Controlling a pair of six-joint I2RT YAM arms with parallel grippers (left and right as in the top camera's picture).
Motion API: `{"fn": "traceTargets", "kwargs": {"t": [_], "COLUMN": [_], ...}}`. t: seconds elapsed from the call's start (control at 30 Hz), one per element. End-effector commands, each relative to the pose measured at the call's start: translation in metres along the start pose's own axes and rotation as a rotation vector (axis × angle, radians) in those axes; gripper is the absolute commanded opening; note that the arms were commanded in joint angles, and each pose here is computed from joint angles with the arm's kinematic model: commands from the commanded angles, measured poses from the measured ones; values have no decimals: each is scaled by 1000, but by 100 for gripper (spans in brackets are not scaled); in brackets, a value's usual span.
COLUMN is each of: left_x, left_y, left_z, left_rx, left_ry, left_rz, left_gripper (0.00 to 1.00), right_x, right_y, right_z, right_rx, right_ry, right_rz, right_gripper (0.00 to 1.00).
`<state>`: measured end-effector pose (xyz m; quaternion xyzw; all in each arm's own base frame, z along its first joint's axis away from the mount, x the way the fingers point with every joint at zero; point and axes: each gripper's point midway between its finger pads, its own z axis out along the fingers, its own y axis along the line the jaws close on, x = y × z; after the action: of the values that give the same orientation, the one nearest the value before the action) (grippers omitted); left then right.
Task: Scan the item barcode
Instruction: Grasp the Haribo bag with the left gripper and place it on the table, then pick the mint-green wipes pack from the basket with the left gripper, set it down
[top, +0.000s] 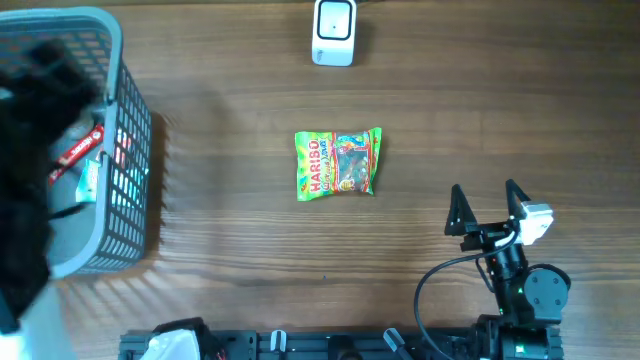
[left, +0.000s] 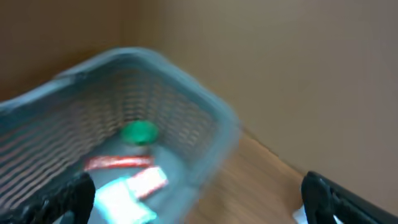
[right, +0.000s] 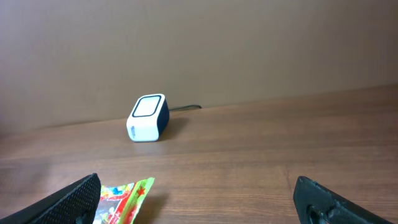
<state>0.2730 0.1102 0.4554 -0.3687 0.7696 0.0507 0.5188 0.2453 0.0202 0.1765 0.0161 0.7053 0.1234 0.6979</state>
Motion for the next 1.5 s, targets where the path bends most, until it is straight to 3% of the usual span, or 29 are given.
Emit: {"fn": "traceTargets", "kwargs": {"t": [0.0,0.1,0.3,0.37,0.63,0.67,0.73,0.8,0.87,1.0,1.13,1.23,1.33,1.4,1.47], "left_x": [26,93,208,245,332,339,347,348,340,266,110,50,39,60,102], "left_y": [64,120,153,162,174,174,172,172,171,155,104,63,-10,-63,-103], "left_z": [81,151,233,247,260,259,255,253,249,241,190,136,72,46,40], "left_rx": [-157,-367,-515,-553,-531,-530,-533,-536,-537,-488,-299,-112,173,296,297], "left_ry": [231,485,805,871,928,934,951,961,956,852,539,397,384,432,477], "left_rz": [-278,-471,-472,-490,-483,-476,-465,-460,-466,-488,-485,-490,-468,-352,-187], "left_gripper": [100,100,100,100,100,86,40,18,7,8,11,11,11,12,13], "right_x": [-1,-1,-1,-1,-1,-1,-1,-1,-1,-1,-1,-1,-1,-1,-1], "right_y": [0,0,0,0,0,0,0,0,0,0,0,0,0,0,0], "right_z": [0,0,0,0,0,0,0,0,0,0,0,0,0,0,0], "right_rx": [3,3,3,3,3,3,3,3,3,3,3,3,3,3,3], "right_ry": [-4,-4,-4,-4,-4,-4,-4,-4,-4,-4,-4,-4,-4,-4,-4], "right_rz": [-14,-14,-14,-14,-14,-14,-14,-14,-14,-14,-14,-14,-14,-14,-14], "right_gripper": [100,100,100,100,99,100,100,100,99,100,100,100,100,100,100]}}
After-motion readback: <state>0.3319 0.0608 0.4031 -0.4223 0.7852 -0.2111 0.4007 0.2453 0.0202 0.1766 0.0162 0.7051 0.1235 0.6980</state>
